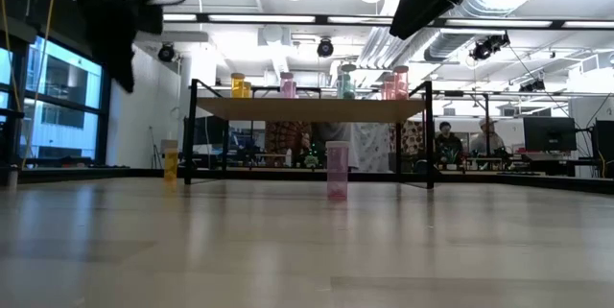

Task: Pick and place medicine bottles onto shelf by color
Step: Adjust the plant on the table

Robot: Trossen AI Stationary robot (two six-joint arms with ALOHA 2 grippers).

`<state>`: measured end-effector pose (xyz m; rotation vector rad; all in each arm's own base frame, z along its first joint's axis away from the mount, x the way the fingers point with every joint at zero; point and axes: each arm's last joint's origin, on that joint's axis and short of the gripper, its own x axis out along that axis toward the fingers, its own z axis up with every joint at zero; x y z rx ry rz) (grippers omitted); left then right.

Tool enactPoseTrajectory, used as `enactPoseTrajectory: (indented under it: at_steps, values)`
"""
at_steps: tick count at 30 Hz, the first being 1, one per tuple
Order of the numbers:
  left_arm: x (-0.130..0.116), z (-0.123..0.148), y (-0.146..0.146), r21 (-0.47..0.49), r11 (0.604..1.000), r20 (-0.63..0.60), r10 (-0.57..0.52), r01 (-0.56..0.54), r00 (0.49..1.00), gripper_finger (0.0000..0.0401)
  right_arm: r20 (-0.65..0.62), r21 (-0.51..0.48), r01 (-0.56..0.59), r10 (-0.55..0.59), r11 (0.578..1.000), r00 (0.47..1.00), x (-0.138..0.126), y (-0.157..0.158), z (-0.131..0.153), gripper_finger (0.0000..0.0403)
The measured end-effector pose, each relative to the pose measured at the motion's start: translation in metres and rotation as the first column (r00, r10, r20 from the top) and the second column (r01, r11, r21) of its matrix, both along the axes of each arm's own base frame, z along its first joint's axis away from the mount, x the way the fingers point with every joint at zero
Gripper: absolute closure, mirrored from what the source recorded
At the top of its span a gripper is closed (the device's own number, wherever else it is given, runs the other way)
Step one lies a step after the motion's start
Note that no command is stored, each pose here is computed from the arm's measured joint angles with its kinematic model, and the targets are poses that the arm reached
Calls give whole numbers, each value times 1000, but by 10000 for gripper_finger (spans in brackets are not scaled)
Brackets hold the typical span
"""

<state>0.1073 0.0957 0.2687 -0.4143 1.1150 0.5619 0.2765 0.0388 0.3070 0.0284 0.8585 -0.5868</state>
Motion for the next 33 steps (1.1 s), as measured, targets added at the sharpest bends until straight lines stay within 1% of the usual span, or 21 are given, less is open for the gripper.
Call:
enactPoseTrajectory:
  at_steps: [2,4,5,7,8,13,15,19,22,29,33]
  values:
    - [0,-16,-5,-26,1000,-32,-3,2,999,176,0,0,0,0,1000,1000,0,0,0,208]
    - [1,-29,-7,-21,1000,-52,2,-3,999,176,0,0,0,0,1000,1000,0,0,0,208]
    - [3,-27,-6,-14,1000,-63,12,-13,998,176,-1,-1,-1,1,1000,1000,0,0,0,208]
    - [10,-21,0,70,997,-4,30,-30,1000,176,-5,-6,-7,7,1000,1000,0,0,0,208]
    - [12,-21,1,80,996,0,41,-41,999,176,-5,-6,-7,7,1000,1000,0,0,0,208]
    - [20,-28,9,52,992,7,119,-119,993,176,-5,-6,-7,7,1000,1000,0,0,0,208]
    - [23,-30,13,62,989,2,137,-137,991,176,-4,-6,-7,7,1000,1000,0,0,0,208]
    - [29,-34,22,141,962,-17,239,-234,971,176,-9,-10,-12,12,1000,1000,0,0,0,208]
    - [32,-35,28,203,940,-18,284,-275,959,176,-9,-10,-13,13,1000,1000,0,0,0,208]
    - [40,-43,46,216,920,16,332,-328,943,176,-13,-13,-18,17,1000,1000,0,0,0,208]
    - [43,-53,58,211,914,-9,356,-347,934,176,-12,-13,-16,16,1000,1000,0,0,0,208]
